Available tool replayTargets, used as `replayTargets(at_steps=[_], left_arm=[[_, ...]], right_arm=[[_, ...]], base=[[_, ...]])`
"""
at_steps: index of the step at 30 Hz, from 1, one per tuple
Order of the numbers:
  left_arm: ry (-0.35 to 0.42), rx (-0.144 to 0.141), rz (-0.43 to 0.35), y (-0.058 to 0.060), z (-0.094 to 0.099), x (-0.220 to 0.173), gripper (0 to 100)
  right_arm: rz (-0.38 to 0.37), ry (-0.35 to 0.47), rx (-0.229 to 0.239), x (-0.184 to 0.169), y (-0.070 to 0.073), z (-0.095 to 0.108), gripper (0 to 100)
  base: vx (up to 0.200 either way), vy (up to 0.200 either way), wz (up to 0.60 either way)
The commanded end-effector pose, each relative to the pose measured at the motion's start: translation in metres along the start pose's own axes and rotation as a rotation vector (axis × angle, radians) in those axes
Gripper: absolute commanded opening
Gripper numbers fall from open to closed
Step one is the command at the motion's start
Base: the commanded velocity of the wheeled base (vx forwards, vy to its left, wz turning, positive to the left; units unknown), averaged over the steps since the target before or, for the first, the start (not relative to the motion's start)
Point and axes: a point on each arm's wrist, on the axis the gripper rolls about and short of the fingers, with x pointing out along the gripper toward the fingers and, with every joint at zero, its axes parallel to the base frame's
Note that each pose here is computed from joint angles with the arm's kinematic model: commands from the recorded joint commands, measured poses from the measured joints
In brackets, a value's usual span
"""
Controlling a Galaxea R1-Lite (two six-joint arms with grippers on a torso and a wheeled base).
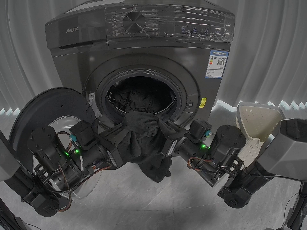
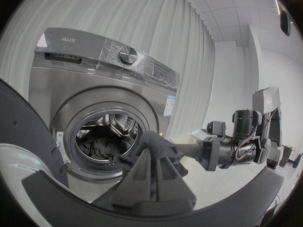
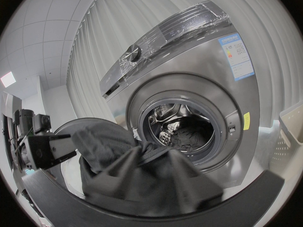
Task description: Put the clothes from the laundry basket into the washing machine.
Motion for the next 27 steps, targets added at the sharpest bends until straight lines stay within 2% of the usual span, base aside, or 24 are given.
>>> replayTargets(at_steps=[1, 8, 10, 13, 19, 22, 27], left_arm=[[-0.029, -0.003, 0.001, -0.001, 0.004, 0.003, 0], [-0.075, -0.007, 0.023, 0.002, 0.012, 0.013, 0], [-0.083, -0.007, 0.033, 0.002, 0.013, 0.014, 0], [-0.099, -0.010, 0.037, 0.002, 0.016, 0.019, 0], [-0.139, -0.032, 0.078, 0.004, 0.023, 0.025, 0], [-0.143, -0.044, 0.081, 0.004, 0.023, 0.025, 0], [-0.145, -0.044, 0.083, 0.004, 0.024, 0.026, 0]], right_arm=[[0.011, 0.021, 0.002, -0.002, 0.004, -0.005, 100], [-0.010, 0.123, -0.001, -0.019, -0.005, -0.022, 100], [-0.013, 0.136, 0.033, -0.020, -0.008, -0.024, 100], [-0.033, 0.145, 0.047, -0.020, -0.012, -0.027, 100], [-0.048, 0.148, 0.046, -0.018, -0.013, -0.031, 100], [-0.079, 0.139, 0.043, -0.017, -0.014, -0.032, 100], [-0.142, 0.098, 0.042, -0.003, -0.015, -0.037, 100]], base=[[0.000, 0.000, 0.00], [0.000, 0.000, 0.00], [0.000, 0.000, 0.00], [0.000, 0.000, 0.00], [0.000, 0.000, 0.00], [0.000, 0.000, 0.00], [0.000, 0.000, 0.00]])
